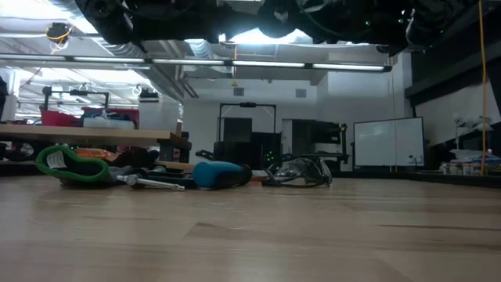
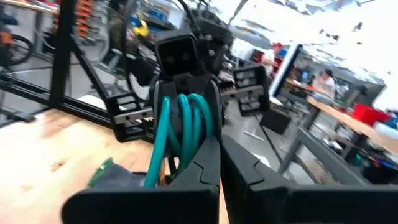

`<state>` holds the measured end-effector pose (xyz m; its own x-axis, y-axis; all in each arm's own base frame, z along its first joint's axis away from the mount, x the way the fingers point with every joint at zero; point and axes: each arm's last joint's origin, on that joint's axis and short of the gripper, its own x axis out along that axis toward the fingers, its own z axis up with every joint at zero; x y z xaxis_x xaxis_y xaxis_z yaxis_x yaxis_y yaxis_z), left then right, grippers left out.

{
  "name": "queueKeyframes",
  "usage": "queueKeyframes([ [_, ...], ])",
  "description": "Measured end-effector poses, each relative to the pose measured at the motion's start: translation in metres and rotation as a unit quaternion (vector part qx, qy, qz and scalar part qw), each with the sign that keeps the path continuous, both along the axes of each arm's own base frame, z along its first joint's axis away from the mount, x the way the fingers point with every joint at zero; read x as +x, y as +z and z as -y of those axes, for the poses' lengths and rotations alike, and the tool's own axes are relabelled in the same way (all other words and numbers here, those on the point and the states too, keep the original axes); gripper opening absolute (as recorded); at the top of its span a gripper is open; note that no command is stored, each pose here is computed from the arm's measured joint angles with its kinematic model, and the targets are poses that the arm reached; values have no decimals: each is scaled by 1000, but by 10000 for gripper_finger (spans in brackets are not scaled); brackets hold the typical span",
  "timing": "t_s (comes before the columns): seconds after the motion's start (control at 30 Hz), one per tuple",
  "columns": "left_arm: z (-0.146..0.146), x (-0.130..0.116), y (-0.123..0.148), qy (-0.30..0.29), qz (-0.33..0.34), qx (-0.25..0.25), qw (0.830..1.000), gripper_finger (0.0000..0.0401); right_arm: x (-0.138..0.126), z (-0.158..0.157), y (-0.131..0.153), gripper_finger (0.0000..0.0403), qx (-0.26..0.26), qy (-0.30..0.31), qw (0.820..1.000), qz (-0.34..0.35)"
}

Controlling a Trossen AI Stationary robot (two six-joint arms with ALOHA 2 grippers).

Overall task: Coil cords
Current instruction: Uncoil the wire from the cable spool

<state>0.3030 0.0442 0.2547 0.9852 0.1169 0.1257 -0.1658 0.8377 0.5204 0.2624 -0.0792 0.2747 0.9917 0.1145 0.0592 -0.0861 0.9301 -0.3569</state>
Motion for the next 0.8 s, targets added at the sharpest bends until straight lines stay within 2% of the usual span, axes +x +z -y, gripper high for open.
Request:
queueKeyframes([
  [0.2,-2,0,-1,28,-4,-4,1000,2,-4,11,-4,1,36,-23,999,-29],
  [0.5,-5,-1,0,84,0,-10,996,1,-8,21,-15,1,58,-54,993,-82],
  [0.63,-6,-1,0,95,1,-11,995,0,-11,29,-16,1,61,-89,991,-85],
  [0.8,-5,-1,-1,97,-5,-12,995,0,-15,38,-12,1,96,-114,987,-65],
])
